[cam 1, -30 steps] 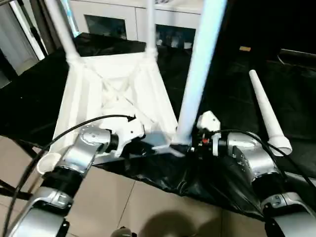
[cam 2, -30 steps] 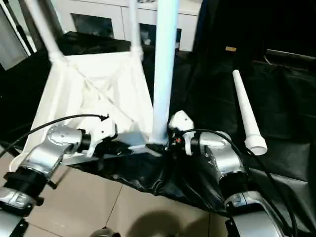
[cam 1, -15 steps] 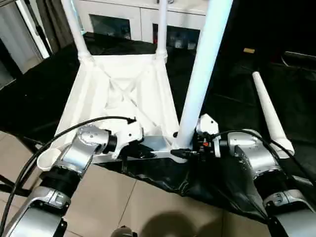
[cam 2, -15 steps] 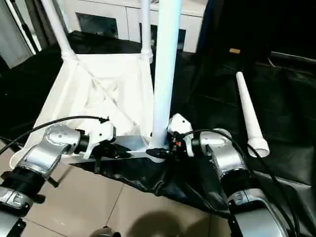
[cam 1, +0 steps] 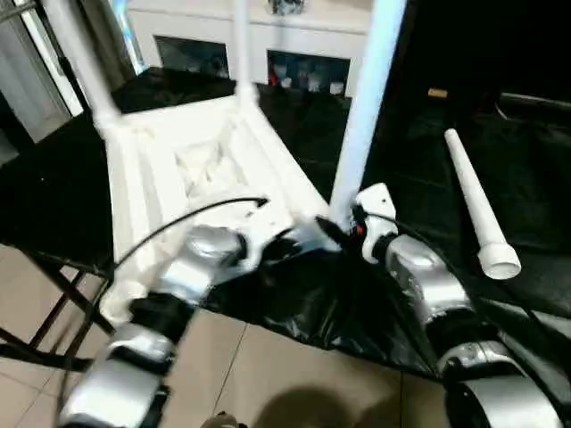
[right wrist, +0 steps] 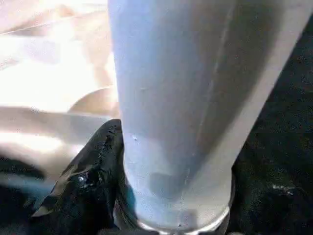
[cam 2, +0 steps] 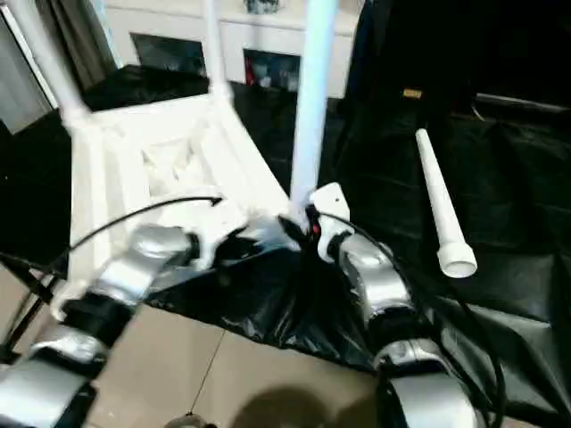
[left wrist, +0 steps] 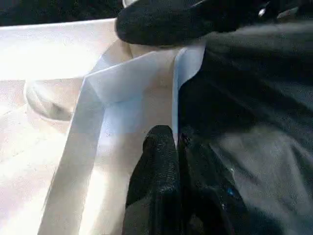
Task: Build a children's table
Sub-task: Rotate leg to tighten
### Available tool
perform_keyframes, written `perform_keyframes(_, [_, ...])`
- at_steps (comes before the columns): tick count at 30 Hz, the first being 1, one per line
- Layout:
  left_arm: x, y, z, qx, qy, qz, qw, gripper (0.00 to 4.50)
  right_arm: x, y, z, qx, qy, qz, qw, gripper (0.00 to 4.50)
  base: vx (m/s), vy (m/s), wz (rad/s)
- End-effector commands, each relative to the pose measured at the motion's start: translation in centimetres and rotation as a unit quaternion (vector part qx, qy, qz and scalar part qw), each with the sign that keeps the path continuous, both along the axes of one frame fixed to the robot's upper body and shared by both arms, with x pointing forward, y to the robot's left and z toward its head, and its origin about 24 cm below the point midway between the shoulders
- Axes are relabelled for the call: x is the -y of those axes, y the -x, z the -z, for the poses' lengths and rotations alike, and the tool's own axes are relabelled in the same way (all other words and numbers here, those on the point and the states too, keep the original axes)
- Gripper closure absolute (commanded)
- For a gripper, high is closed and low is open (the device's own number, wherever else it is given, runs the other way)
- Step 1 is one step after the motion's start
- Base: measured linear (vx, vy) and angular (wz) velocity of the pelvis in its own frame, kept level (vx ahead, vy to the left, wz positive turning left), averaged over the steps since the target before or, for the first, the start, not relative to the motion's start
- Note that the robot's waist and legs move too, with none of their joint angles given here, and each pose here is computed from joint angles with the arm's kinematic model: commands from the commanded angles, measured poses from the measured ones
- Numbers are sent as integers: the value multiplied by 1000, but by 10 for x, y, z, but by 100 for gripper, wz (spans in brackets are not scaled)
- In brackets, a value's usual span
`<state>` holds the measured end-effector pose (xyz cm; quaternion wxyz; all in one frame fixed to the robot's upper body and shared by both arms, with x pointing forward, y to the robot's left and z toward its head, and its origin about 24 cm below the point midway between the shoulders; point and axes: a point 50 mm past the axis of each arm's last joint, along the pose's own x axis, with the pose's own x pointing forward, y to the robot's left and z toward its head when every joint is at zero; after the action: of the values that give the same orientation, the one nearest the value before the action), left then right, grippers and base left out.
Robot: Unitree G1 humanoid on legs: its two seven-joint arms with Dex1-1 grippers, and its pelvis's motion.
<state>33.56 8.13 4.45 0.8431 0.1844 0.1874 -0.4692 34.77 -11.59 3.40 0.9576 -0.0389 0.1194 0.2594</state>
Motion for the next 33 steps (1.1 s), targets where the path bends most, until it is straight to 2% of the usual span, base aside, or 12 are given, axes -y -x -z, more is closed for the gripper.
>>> perform_keyframes(1, [17, -9, -12, 40, 13, -35, 999, 450, -50, 17, 18, -45, -14, -74, 996, 185, 0, 0, 0])
perform_keyframes(5, [19, -7, -13, 44, 20, -24, 999, 450, -56, 20, 17, -38, -22, -100, 994, 185, 0, 0, 0])
perform_keyframes(6, [19, -7, -13, 44, 20, -24, 999, 450, -56, 20, 17, -38, -22, -100, 994, 150, 0, 0, 0])
perform_keyframes(7, [18, -6, -13, 47, 19, -20, 999, 450, -55, 21, 16, -35, -29, -108, 993, 150, 0, 0, 0])
perform_keyframes(8, [17, -6, -13, 47, 18, -19, 999, 450, -55, 21, 15, -36, -34, -111, 993, 127, 0, 0, 0])
perform_keyframes(10, [13, -5, -13, 52, 15, -10, 998, 450, -53, 21, 12, -36, -48, -119, 991, 110, 0, 0, 0])
perform_keyframes(12, [10, -4, -12, 52, 14, -4, 999, 450, -51, 20, 10, -30, -47, -123, 991, 103, 0, 0, 0])
perform_keyframes(15, [0, -1, -12, 50, 14, 28, 998, 450, -42, 19, 4, -6, -21, -162, 987, 92, 0, 0, 0])
perform_keyframes(20, [-25, 6, -16, 39, 0, 87, 995, 450, -24, 28, -4, 9, 1, -276, 961, 92, 0, 0, 0])
perform_keyframes(26, [-43, 13, -19, 19, -3, 147, 989, 450, -10, 48, -4, -27, 29, -414, 910, 92, 0, 0, 0])
perform_keyframes(29, [-50, 15, -17, 10, -17, 165, 986, 450, -8, 51, -6, -31, 39, -440, 896, 92, 0, 0, 0])
perform_keyframes(33, [-53, 17, -16, 4, -22, 179, 984, 450, -9, 48, -8, -20, 47, -438, 898, 92, 0, 0, 0])
